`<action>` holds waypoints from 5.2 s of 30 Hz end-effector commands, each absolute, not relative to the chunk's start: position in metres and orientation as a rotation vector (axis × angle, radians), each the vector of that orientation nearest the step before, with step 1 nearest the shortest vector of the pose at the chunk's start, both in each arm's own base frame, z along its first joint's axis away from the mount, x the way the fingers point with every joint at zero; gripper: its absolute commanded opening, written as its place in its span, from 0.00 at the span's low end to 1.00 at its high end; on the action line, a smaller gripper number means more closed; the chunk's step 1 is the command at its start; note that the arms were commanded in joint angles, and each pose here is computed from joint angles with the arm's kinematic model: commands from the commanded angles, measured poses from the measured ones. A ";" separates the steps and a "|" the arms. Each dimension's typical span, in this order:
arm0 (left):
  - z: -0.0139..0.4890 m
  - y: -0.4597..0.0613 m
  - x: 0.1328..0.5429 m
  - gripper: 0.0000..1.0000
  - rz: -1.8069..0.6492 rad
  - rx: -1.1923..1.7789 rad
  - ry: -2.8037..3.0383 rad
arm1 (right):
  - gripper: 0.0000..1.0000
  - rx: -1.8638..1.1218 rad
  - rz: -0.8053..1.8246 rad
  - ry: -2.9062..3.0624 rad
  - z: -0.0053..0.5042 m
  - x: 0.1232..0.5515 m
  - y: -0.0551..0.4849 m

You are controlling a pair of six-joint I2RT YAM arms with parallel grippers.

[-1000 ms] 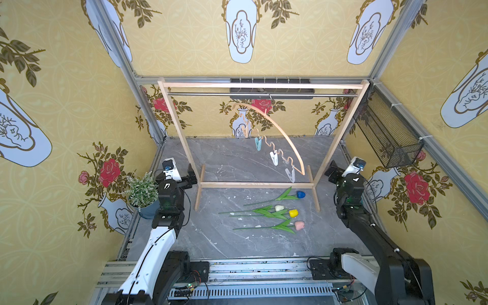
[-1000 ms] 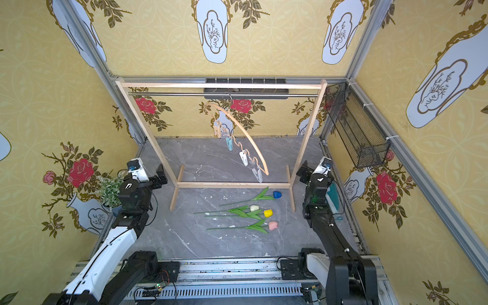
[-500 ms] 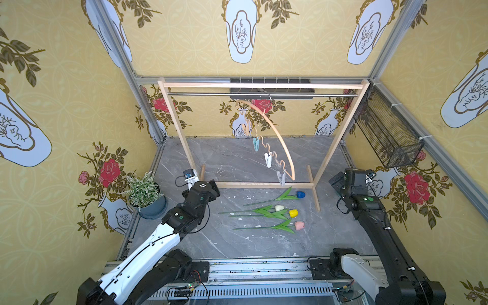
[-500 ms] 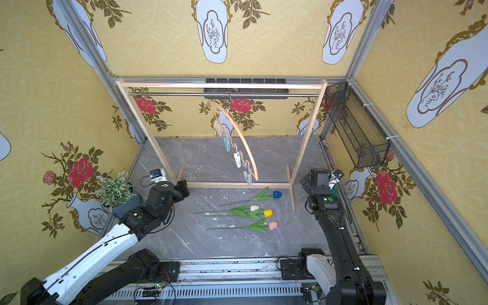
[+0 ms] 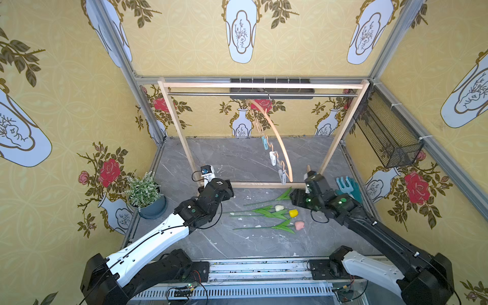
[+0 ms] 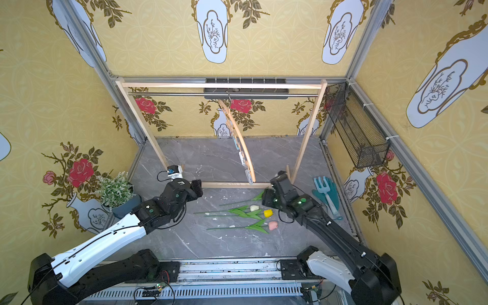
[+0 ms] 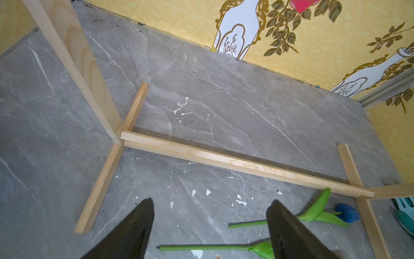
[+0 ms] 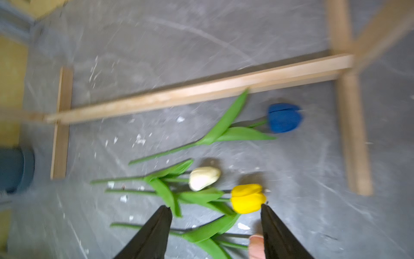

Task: Dry the flowers on a clothes hanger
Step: Pick up the flower at the center of the board.

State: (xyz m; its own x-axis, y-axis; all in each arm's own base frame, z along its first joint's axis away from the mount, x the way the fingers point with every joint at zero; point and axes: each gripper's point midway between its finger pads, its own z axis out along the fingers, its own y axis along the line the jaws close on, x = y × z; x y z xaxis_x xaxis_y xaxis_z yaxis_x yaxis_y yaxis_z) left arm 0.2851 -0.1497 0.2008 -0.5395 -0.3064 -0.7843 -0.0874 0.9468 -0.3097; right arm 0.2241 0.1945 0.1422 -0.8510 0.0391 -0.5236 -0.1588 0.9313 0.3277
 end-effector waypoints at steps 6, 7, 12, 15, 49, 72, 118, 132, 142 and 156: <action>0.172 -0.141 0.281 0.78 -0.382 -0.425 2.226 | 0.86 -0.525 0.402 2.323 0.119 0.168 0.274; 0.169 -0.138 0.279 0.78 -0.388 -0.443 2.229 | 0.83 -0.594 0.469 2.342 0.113 0.160 0.284; 0.160 -0.131 0.272 0.75 -0.422 -0.490 2.223 | 0.66 -0.890 0.582 2.553 0.080 0.141 0.301; 0.158 -0.130 0.272 0.73 -0.448 -0.511 2.197 | 0.64 -0.941 0.521 2.581 0.071 0.148 0.296; 0.134 -0.123 0.261 0.62 -0.551 -0.643 2.155 | 0.36 -1.214 0.286 2.718 0.011 0.139 0.307; 0.129 -0.116 0.259 0.56 -0.521 -0.699 2.151 | 0.00 -1.466 0.326 2.436 0.019 0.139 0.339; 0.193 -0.230 0.242 0.09 -1.215 -0.113 2.088 | 0.00 -0.896 1.262 2.061 0.195 0.176 0.404; 0.220 -0.237 0.245 0.00 -1.313 -0.055 2.000 | 0.57 -0.829 1.459 2.097 0.208 0.165 0.364; 0.242 -0.252 0.235 0.00 -1.438 0.072 1.927 | 0.43 -0.867 1.453 2.146 0.201 0.161 0.361; 0.243 -0.251 0.234 0.00 -1.438 0.083 1.917 | 0.00 -0.886 1.438 2.132 0.204 0.159 0.363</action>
State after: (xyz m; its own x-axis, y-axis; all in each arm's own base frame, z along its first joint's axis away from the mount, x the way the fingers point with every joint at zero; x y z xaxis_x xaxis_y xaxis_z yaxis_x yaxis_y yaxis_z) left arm 0.2353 -0.2492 0.2329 -0.7511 -0.3574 -0.5551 0.4150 0.3983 -0.8180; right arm 0.1570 0.3637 0.2038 -0.7184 -0.2796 -0.6369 -0.6950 0.2507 0.6739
